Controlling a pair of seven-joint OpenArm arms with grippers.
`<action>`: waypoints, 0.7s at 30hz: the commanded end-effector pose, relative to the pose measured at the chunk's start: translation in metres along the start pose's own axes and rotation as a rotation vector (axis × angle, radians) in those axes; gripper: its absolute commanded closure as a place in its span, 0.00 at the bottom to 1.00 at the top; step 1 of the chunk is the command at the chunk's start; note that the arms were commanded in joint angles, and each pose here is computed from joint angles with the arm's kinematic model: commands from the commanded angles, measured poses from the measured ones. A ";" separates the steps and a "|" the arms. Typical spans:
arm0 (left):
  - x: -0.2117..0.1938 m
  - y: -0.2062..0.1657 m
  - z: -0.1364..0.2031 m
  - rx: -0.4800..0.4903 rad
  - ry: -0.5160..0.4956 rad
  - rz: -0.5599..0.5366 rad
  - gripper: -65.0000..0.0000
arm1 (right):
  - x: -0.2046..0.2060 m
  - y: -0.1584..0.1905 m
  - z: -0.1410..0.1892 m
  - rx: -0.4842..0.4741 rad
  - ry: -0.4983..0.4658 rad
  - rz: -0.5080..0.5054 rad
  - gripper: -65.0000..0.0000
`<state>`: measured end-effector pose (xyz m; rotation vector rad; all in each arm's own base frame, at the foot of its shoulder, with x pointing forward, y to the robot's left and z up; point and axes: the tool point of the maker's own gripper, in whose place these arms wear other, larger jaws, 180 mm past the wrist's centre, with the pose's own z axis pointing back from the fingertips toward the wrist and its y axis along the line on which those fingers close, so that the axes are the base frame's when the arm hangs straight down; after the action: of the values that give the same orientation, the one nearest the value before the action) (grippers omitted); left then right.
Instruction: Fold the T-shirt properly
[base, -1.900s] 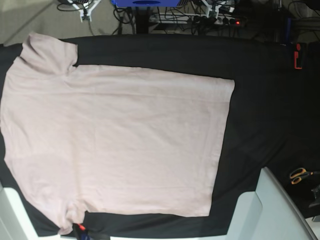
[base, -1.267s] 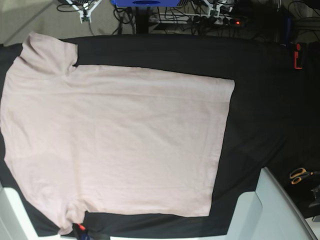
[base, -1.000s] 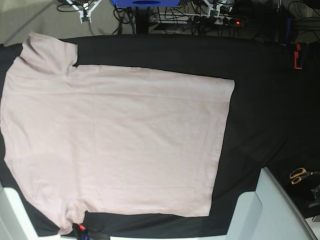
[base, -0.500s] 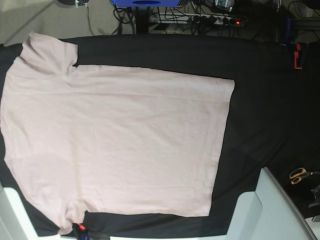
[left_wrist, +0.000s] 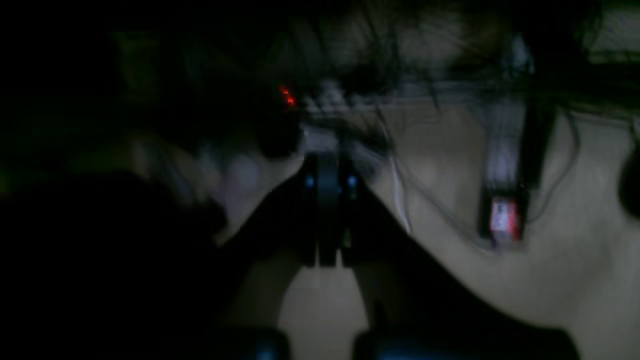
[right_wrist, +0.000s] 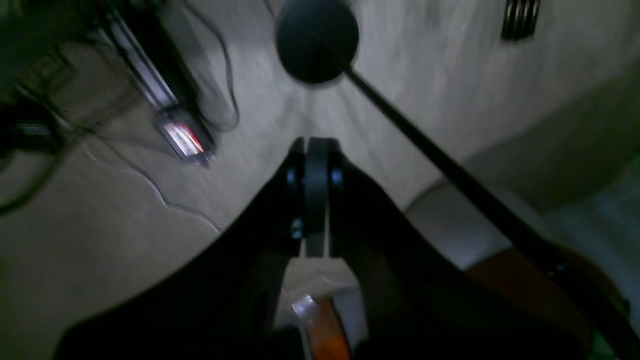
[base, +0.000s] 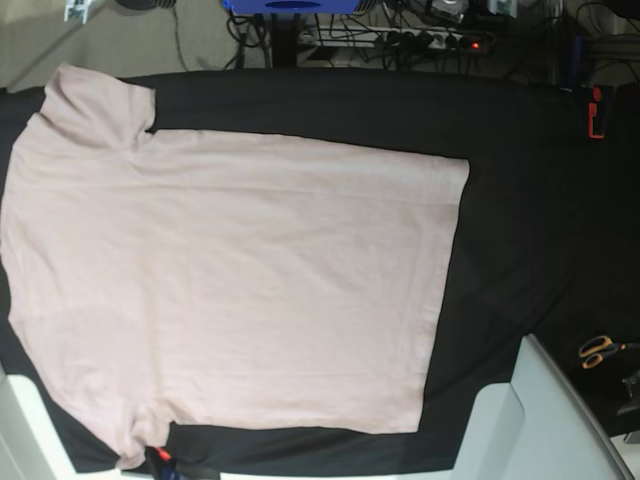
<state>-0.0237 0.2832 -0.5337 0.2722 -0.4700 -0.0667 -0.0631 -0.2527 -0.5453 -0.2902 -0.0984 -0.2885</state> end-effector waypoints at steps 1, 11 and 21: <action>0.014 0.016 0.006 0.036 -0.048 -0.010 1.00 | 0.020 -0.022 0.012 -0.053 -0.076 -0.029 0.98; 0.185 0.058 0.055 -0.021 -0.521 0.319 1.00 | 0.168 -0.034 0.113 -0.044 -0.464 -0.130 0.83; 0.261 0.033 0.040 -0.193 -0.502 0.274 0.91 | 0.237 -0.007 0.129 0.393 -0.468 -0.166 0.26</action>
<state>0.1884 0.2744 -0.3819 0.0038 -0.9719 0.0994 0.1481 -0.2801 -0.3963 0.0570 -0.5992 -0.3667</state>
